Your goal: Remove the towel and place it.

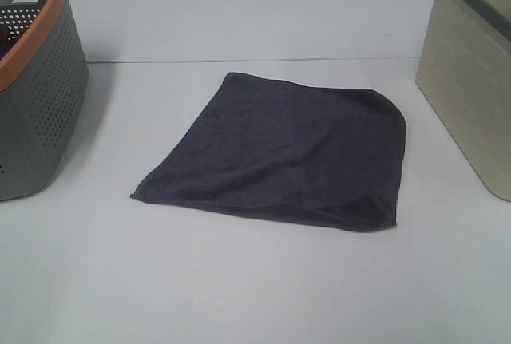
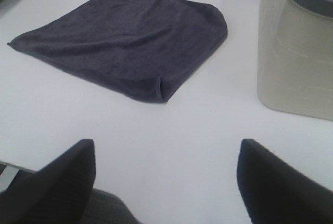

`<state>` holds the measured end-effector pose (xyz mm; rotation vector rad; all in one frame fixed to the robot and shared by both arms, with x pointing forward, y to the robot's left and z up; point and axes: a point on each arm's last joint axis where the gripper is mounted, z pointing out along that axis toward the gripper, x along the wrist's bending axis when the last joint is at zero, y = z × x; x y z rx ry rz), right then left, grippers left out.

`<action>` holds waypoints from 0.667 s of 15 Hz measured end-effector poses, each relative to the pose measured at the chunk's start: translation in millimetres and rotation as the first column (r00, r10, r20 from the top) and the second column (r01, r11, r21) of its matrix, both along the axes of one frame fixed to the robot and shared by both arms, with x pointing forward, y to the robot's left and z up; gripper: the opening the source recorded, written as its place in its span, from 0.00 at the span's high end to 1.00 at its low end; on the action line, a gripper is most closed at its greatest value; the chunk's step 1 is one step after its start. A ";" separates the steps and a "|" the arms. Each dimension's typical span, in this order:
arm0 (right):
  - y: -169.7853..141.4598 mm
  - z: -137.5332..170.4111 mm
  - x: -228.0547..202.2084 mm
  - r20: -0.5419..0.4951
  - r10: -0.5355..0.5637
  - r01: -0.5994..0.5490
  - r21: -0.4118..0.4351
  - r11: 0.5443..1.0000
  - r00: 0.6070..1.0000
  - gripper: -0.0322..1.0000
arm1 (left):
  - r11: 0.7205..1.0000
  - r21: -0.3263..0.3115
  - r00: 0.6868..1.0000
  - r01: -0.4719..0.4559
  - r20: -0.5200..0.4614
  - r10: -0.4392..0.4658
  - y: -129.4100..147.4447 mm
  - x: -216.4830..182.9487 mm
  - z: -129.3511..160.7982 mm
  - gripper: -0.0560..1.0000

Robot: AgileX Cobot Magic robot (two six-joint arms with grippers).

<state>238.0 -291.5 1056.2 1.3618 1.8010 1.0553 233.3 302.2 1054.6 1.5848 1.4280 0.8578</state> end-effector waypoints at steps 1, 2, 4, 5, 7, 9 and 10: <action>0.1 -1.9 0.3 -0.011 0.000 0.000 -0.002 1.000 1.000 0.25 | 1.000 0.003 1.000 0.001 0.001 -0.001 0.0 0.0 0.1 0.19; 0.1 -1.9 0.3 -0.011 0.000 0.000 -0.002 1.000 1.000 0.25 | 1.000 0.004 1.000 0.002 0.000 -0.002 0.0 0.3 -0.5 0.19; 0.1 -1.9 0.3 -0.011 0.000 0.000 -0.002 1.000 1.000 0.25 | 1.000 0.005 1.000 0.002 0.000 -0.002 0.0 0.3 -0.5 0.19; 0.1 -1.9 0.3 -0.011 0.000 0.000 -0.002 1.000 1.000 0.25 | 1.000 0.005 1.000 0.002 0.000 -0.002 0.0 0.3 -0.5 0.19; 0.1 -1.9 0.3 -0.011 0.000 0.000 -0.002 1.000 1.000 0.25 | 1.000 0.005 1.000 0.002 0.000 -0.002 0.0 0.3 -0.5 0.19; 0.1 -1.9 0.3 -0.011 0.000 0.000 -0.002 1.000 1.000 0.25 | 1.000 0.005 1.000 0.002 0.000 -0.002 0.0 0.3 -0.5 0.19; 0.1 -1.9 0.3 -0.011 0.000 0.000 -0.002 1.000 1.000 0.25 | 1.000 0.005 1.000 0.002 0.000 -0.002 0.0 0.3 -0.5 0.19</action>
